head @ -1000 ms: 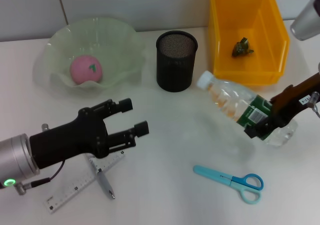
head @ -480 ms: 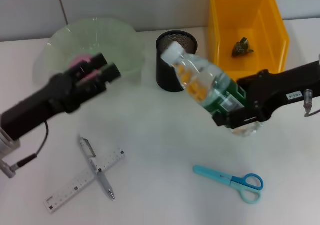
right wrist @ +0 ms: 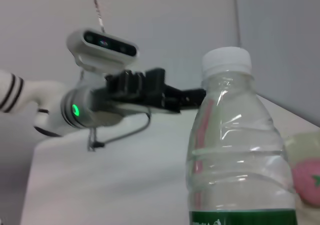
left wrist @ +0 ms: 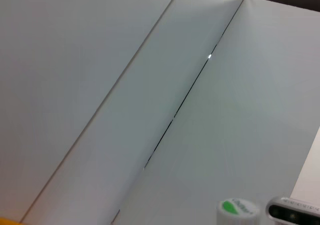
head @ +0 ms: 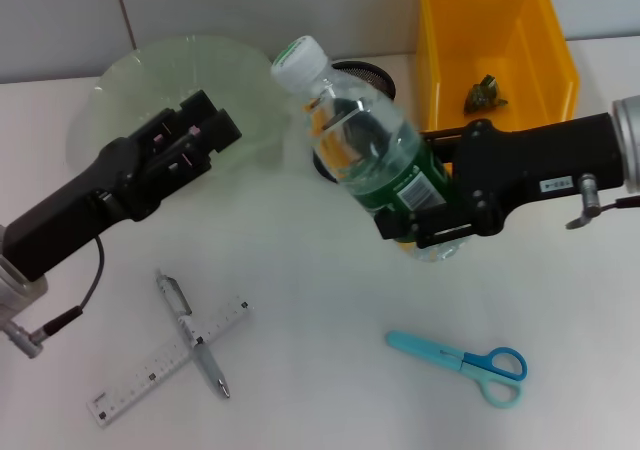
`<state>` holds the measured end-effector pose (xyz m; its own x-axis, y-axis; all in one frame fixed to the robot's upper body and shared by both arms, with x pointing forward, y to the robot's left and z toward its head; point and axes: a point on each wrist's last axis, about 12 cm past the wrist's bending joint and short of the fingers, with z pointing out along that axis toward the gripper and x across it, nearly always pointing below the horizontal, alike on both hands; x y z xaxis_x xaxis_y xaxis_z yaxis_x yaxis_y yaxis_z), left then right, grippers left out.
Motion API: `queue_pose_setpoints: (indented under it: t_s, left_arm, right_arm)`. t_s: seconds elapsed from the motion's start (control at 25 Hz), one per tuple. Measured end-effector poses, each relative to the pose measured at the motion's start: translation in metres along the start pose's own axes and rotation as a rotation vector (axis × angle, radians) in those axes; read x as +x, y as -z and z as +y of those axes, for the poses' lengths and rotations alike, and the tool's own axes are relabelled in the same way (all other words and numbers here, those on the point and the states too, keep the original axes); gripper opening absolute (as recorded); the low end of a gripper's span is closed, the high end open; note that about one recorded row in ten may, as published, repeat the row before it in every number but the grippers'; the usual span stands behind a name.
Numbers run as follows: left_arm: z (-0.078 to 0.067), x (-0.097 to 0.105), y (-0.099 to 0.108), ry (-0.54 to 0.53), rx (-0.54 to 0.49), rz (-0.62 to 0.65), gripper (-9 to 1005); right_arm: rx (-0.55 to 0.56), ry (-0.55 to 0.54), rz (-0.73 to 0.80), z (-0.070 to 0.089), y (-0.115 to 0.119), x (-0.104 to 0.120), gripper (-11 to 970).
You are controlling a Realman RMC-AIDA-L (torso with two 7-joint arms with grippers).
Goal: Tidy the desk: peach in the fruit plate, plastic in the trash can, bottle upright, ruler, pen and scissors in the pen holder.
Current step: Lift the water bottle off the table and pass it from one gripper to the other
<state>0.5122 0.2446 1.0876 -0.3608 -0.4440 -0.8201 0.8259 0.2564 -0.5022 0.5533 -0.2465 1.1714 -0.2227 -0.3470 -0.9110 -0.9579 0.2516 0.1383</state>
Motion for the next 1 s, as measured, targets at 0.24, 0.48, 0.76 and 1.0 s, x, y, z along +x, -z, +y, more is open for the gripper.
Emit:
queue_pose_setpoints:
  t_s: [0.24,0.48,0.76,1.0]
  left_arm:
    - [-0.004,0.006,-0.003,-0.019,0.027,-0.019,803]
    - [-0.006,0.007,-0.005,-0.037,0.043,-0.042,803]
    - [-0.009,0.006,-0.013,-0.066,0.087,-0.052,803]
    - [-0.009,0.007,-0.015,-0.076,0.093,-0.053,804]
  right_arm:
    - [-0.051,0.006,-0.064,0.001,-0.009,-0.001,773]
    - [-0.086,0.001,-0.056,0.001,-0.018,0.001,774]
    - [-0.104,0.001,-0.044,0.001,-0.024,0.003,774]
    - [-0.124,-0.004,-0.052,0.001,-0.029,0.003,774]
